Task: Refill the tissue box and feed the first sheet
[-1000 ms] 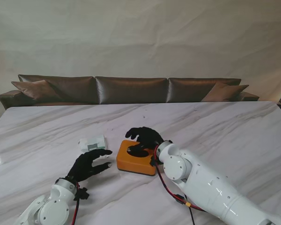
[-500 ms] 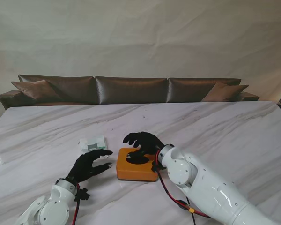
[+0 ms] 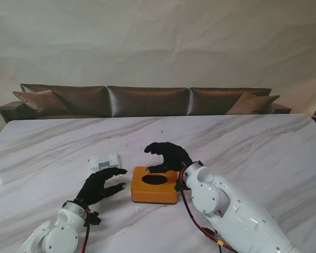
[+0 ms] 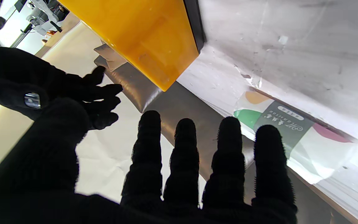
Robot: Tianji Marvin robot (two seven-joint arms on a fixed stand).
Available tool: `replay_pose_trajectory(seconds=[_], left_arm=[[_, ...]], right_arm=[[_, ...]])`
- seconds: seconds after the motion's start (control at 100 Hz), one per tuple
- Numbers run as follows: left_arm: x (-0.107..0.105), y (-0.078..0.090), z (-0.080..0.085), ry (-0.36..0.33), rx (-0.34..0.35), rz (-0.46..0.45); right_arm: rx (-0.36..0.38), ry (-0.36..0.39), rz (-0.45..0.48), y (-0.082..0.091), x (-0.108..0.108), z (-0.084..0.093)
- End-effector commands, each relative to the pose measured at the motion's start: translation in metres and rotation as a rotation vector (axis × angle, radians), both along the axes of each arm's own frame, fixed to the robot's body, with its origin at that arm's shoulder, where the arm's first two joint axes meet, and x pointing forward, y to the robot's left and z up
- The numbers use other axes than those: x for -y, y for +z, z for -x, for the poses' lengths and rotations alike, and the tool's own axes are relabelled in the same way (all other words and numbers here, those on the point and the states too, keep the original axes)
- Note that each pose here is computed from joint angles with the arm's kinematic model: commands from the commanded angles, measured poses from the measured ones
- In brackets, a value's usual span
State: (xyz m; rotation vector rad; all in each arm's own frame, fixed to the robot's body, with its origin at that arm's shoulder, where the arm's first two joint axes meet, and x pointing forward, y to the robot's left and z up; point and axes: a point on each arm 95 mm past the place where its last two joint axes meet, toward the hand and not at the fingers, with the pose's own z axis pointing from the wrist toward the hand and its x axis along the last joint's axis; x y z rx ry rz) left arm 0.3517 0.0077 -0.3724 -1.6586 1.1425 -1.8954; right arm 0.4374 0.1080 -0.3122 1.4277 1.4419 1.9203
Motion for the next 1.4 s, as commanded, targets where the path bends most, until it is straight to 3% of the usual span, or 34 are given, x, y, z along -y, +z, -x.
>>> replay_pose_trajectory(seconds=[0.0,0.26,0.57,1.39], left_arm=[[0.002,0.000,0.002,-0.006,-0.005,0.004],[0.004,0.000,0.001,-0.020,0.007,0.017],[0.003,-0.003,0.006,-0.029,0.012,0.031],[0.005,-0.005,0.011,-0.029,0.000,0.047]], right_arm=[[-0.019,0.010,0.022,-0.001,0.002,0.008],[0.008,-0.012,0.110,0.006,0.008,0.034],[0.038,0.023,0.205,0.000,0.001,0.052],[0.038,0.059,0.302,-0.030,-0.011,0.050]])
